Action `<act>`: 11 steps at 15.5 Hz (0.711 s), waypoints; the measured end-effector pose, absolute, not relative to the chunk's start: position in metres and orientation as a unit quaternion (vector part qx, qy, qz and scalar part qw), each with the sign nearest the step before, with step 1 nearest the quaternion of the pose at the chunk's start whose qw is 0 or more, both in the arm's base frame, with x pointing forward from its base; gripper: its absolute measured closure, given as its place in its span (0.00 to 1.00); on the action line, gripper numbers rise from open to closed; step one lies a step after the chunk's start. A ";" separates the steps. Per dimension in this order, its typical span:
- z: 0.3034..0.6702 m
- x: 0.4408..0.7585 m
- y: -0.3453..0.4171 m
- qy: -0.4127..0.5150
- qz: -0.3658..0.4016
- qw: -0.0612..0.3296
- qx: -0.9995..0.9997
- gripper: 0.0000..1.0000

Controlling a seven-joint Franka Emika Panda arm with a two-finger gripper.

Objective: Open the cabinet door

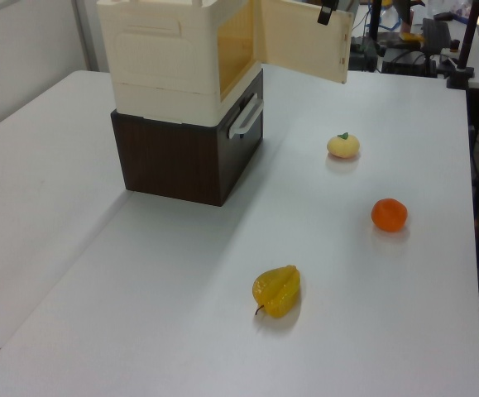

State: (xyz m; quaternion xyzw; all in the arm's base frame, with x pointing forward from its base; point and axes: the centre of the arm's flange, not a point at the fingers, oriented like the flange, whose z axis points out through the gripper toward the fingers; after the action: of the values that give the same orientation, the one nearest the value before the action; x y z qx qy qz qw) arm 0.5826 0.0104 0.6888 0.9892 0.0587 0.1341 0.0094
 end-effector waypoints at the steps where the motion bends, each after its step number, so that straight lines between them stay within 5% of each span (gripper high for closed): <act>1: 0.688 0.583 0.011 0.059 0.134 0.009 0.989 0.00; 11: 0.691 0.582 0.024 0.060 0.137 0.006 0.989 0.00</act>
State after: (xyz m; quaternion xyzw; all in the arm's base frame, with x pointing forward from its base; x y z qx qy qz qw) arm 0.5821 0.0243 0.6911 0.9888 0.0603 0.1367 0.0057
